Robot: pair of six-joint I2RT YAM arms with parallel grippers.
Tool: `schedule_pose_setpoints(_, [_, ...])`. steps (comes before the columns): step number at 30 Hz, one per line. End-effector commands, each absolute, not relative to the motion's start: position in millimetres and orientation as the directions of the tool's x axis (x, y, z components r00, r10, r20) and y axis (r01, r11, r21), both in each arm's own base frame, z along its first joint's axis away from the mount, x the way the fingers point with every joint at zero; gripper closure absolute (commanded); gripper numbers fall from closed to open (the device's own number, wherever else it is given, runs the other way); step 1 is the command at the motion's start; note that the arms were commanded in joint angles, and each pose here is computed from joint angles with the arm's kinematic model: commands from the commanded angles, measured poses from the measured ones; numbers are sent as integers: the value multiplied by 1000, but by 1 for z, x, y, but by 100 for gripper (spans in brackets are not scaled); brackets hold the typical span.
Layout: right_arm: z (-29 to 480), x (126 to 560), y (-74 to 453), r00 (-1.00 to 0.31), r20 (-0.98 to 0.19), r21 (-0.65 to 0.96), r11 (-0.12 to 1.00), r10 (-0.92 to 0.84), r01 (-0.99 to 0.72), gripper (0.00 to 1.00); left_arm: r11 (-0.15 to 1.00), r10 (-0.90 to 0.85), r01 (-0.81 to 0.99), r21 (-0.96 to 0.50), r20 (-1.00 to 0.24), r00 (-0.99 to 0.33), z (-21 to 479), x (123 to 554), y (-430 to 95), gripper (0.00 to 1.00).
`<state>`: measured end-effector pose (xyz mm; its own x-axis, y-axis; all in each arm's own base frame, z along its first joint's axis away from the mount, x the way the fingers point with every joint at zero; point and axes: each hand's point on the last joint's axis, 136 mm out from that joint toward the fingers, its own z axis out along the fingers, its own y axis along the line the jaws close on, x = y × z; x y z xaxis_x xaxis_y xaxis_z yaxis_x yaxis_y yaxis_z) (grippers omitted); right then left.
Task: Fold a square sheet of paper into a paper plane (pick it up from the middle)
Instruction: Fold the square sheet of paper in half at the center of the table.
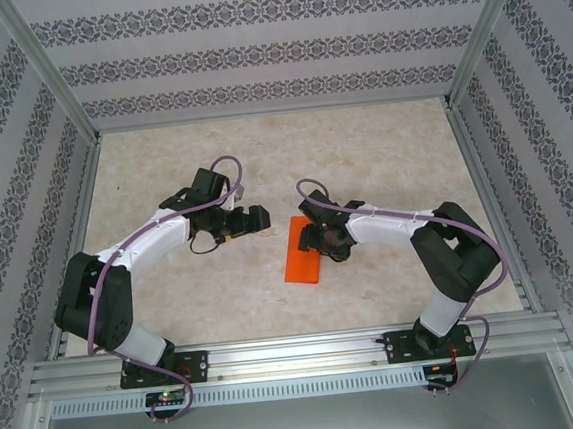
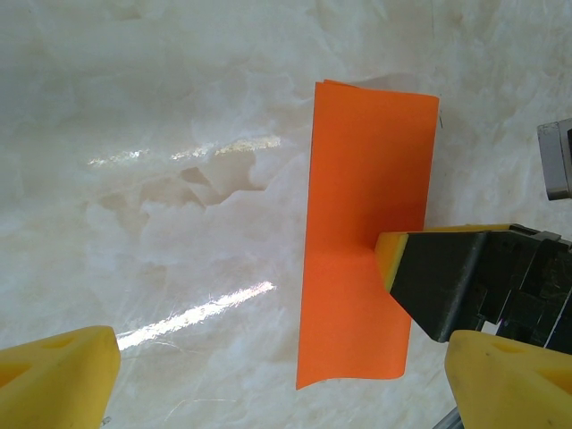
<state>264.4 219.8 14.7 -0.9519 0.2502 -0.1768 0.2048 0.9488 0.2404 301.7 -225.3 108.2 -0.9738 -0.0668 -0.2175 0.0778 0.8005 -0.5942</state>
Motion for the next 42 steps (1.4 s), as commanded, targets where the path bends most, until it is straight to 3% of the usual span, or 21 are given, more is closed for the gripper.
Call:
schedule_pose_setpoints(1, [-15, 250, 215, -957, -109, 225, 945, 268, 239, 24, 782, -40, 119, -612, -240, -970, 114, 302, -234, 5])
schedule_pose_setpoints(9, [-13, 251, 210, -970, -110, 164, 967, 216, 197, 27, 778, -34, 123, -617, -237, -971, 113, 302, -235, 5])
schedule_pose_setpoints(29, [1, 258, 214, -943, -156, 326, 917, 294, 232, 30, 777, -32, 118, -619, -226, -974, 109, 301, -235, 5])
schedule_pose_setpoints(42, [-6, 253, 201, -949, -137, 237, 940, 283, 246, 30, 776, -32, 117, -619, -224, -974, 108, 301, -236, 5])
